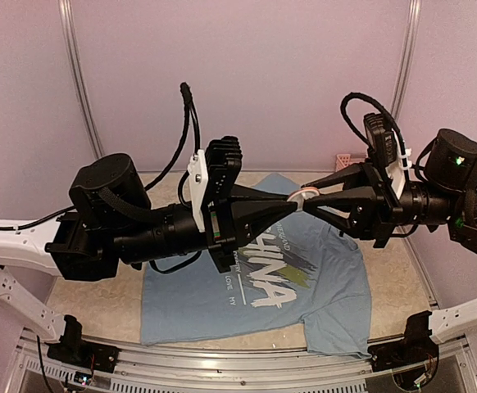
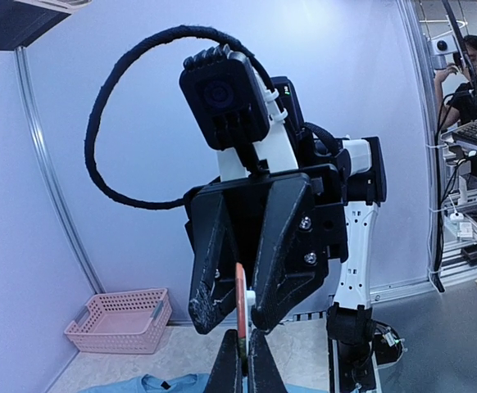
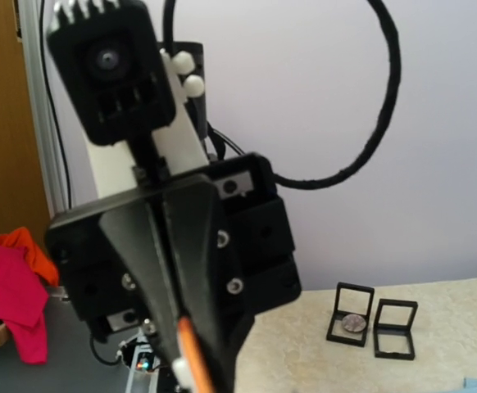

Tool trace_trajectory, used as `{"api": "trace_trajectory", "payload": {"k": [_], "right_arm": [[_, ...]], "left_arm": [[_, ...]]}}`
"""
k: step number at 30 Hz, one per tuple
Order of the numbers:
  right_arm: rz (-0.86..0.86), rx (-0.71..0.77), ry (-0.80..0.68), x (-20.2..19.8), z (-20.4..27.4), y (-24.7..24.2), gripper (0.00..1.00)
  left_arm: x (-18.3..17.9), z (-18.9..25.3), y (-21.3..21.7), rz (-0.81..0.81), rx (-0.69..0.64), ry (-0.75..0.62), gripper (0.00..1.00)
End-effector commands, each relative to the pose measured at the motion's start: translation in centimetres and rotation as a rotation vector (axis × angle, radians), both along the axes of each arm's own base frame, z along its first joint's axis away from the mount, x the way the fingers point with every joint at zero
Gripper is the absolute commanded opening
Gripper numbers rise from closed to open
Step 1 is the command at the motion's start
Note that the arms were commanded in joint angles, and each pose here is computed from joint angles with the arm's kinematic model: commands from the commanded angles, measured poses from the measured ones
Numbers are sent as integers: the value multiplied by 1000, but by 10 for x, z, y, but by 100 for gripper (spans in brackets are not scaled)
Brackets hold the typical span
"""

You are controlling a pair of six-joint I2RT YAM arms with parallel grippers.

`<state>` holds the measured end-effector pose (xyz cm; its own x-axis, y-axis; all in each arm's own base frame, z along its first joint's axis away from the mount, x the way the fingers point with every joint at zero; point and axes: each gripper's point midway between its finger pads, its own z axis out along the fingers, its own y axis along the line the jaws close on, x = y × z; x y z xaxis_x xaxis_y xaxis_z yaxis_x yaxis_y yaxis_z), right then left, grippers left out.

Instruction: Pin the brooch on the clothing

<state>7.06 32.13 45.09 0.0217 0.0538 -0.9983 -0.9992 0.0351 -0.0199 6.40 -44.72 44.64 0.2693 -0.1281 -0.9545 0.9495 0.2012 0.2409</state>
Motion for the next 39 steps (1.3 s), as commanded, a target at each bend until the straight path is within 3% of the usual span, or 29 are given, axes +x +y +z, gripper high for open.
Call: {"api": "trace_trajectory", "payload": {"k": [1, 10, 15, 23, 25, 28, 32, 36, 39], "right_arm": [[-75, 36, 11, 12, 7, -6, 19], [-133, -8, 45, 25, -2, 1, 16], [-138, -33, 43, 26, -6, 2, 23], [108, -279, -43, -14, -57, 3, 63], [142, -275, -64, -21, -56, -2, 73], [159, -198, -115, -30, -38, -14, 77], [33, -116, -153, -15, -14, -23, 72], [-144, -62, -142, 18, 6, -16, 36], [-85, -74, -159, 15, 9, 1, 30]], "left_arm": [[-19, 5, -5, -67, 13, -44, 0], [-46, -2, -12, -156, 55, -106, 0], [-48, -1, -10, -154, 49, -110, 0], [-11, 9, 11, 56, 24, -118, 0], [-7, 8, 15, 80, 29, -122, 0], [1, 6, 22, 126, 42, -124, 0], [10, 4, 33, 180, 64, -129, 0], [9, 3, 37, 176, 91, -138, 0], [9, 2, 38, 177, 104, -137, 0]]}}
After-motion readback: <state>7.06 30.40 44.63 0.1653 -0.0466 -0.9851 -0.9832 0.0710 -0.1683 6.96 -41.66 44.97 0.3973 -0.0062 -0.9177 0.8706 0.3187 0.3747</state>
